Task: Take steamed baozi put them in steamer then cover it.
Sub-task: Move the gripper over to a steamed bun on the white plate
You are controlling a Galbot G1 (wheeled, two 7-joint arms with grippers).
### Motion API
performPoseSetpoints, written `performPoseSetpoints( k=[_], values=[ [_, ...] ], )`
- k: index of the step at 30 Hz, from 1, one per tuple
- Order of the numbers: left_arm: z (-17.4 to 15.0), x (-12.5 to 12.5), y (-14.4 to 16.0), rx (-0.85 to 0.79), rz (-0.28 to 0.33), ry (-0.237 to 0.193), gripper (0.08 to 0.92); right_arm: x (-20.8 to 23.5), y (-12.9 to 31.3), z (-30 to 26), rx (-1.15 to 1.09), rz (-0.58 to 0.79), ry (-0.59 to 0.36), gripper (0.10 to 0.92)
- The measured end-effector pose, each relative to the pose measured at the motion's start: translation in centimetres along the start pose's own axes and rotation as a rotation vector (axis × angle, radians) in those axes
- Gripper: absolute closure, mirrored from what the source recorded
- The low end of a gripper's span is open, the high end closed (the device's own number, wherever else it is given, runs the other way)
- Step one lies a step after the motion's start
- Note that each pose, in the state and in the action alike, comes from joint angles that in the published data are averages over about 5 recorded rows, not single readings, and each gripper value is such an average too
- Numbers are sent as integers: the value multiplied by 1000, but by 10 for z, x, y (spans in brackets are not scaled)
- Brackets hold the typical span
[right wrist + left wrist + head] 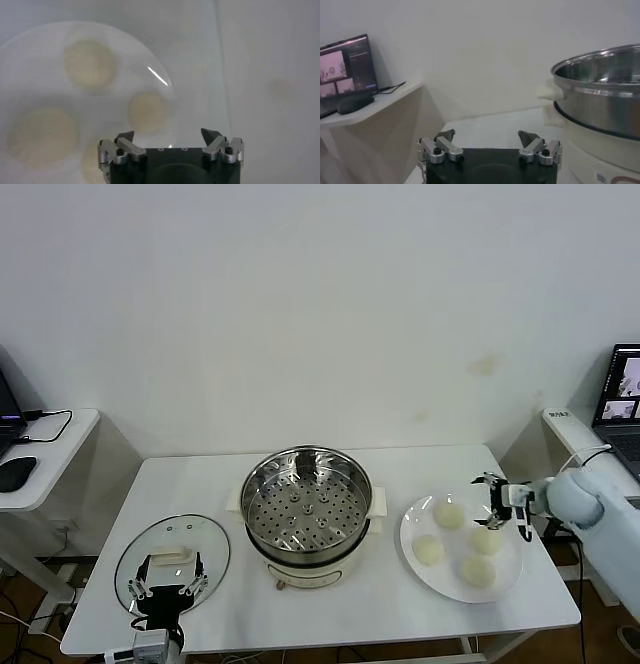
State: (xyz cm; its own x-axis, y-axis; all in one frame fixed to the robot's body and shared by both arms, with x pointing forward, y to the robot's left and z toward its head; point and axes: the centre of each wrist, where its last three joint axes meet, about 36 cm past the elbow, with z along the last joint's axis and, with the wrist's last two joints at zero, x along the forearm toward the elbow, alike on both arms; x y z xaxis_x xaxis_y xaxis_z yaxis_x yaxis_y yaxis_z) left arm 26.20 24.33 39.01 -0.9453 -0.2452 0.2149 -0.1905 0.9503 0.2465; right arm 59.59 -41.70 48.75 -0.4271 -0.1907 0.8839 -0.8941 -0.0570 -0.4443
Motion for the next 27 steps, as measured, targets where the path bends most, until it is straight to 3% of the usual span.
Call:
performPoseSetpoints(
  k=[22, 27],
  values=[
    [-3, -4, 6, -14, -11, -2, 177, -69, -36, -31, 42, -178, 70, 205],
    [-3, -4, 6, -12, -13, -3, 177, -72, -37, -33, 42, -189, 80, 282]
  ],
)
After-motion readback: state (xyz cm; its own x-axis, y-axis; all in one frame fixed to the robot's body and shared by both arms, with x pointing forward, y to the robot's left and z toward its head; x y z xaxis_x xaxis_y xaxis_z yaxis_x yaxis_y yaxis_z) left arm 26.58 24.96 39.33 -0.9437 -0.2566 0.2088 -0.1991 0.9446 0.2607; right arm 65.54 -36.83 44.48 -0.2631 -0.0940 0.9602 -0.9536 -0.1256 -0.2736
